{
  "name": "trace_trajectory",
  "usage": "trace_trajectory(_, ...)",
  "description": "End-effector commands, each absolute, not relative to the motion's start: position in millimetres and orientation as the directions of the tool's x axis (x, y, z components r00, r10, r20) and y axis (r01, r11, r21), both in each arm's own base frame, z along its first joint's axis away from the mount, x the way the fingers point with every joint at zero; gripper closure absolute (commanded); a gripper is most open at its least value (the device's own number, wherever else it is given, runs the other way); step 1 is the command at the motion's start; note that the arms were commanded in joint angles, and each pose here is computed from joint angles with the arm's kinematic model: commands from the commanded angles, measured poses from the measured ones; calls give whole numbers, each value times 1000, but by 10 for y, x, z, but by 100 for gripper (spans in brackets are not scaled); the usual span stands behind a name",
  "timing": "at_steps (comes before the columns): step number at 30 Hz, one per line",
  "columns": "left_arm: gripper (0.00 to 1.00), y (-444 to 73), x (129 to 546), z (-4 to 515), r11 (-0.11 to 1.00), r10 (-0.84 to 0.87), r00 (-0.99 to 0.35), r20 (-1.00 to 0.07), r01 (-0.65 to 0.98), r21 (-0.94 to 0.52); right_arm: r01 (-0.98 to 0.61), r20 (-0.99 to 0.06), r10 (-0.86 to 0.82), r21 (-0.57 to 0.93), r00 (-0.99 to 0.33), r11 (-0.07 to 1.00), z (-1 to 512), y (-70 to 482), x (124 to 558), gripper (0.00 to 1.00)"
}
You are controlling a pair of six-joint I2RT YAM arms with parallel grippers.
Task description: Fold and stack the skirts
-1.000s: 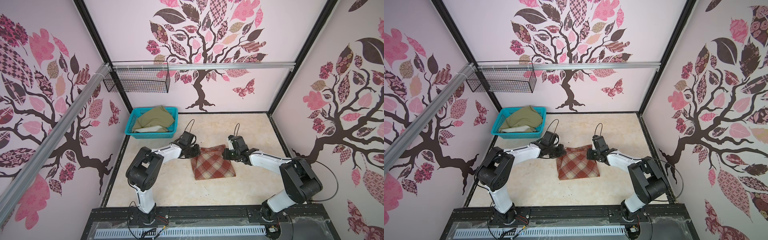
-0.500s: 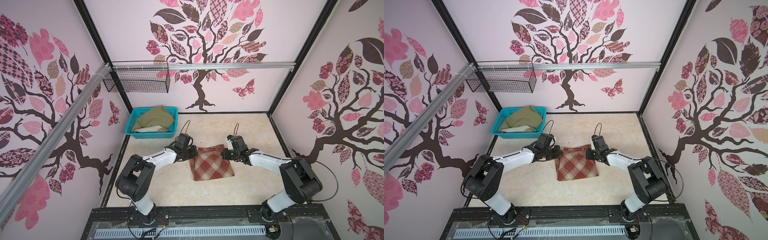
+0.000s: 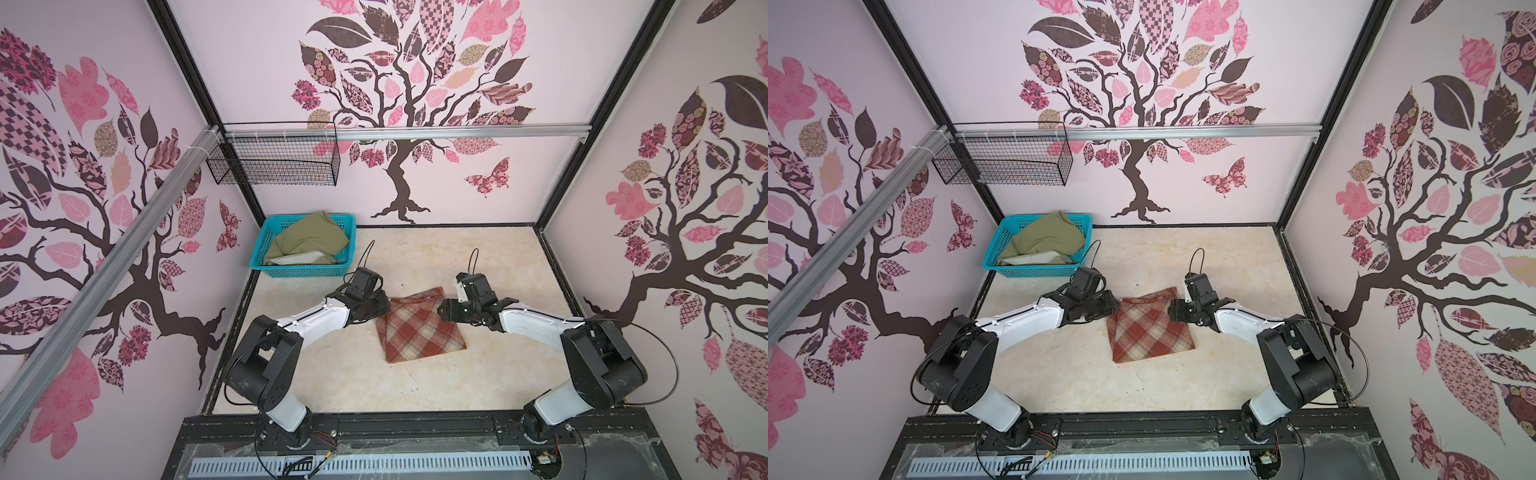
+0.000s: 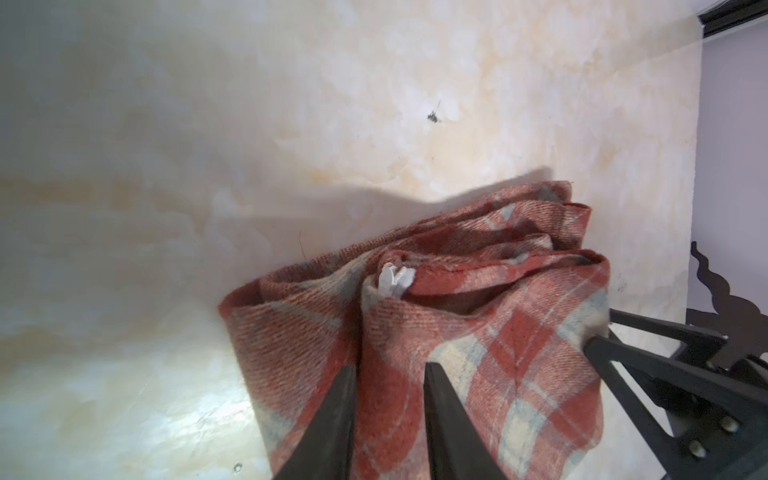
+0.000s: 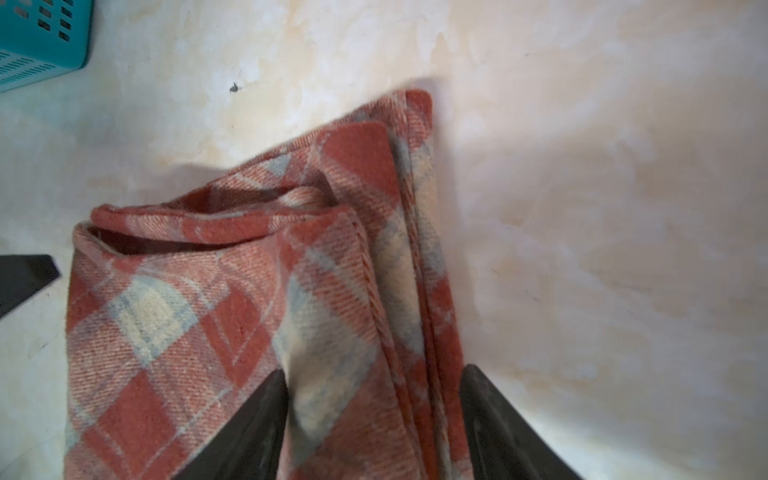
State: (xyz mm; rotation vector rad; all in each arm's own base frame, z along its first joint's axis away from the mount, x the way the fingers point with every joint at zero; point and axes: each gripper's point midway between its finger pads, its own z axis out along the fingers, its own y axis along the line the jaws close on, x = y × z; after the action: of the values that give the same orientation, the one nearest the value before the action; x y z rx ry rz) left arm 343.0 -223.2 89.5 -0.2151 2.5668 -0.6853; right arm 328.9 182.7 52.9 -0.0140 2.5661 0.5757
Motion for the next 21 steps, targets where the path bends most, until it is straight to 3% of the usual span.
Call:
trace_trajectory(1, 68, -2103, 3424, 1038, 884, -260, -856, -447, -24, -467, -95, -455, 96, 380, -885, 920, 459, 1740, 3174, 31)
trace_trajectory(11, 68, -2090, 3372, 1309, 873, -257, -838, -481, 13, -488, -81, -420, 99, 391, -902, 917, 220, 1790, 3206, 48)
trace_trajectory(14, 68, -2071, 3350, 1345, 876, -250, -837, -488, 19, -482, -74, -405, 109, 410, -908, 909, 150, 1829, 3215, 63)
trace_trajectory(17, 68, -2042, 3348, 1358, 879, -252, -828, -501, 20, -476, -49, -378, 124, 415, -917, 909, 65, 1843, 3237, 91)
trace_trajectory(19, 69, -2029, 3356, 1351, 880, -252, -828, -501, 19, -475, -33, -376, 139, 416, -916, 909, 51, 1831, 3276, 100)
trace_trajectory(21, 70, -2036, 3363, 1350, 878, -247, -833, -495, 24, -478, -10, -382, 164, 415, -909, 910, 63, 1793, 3327, 100)
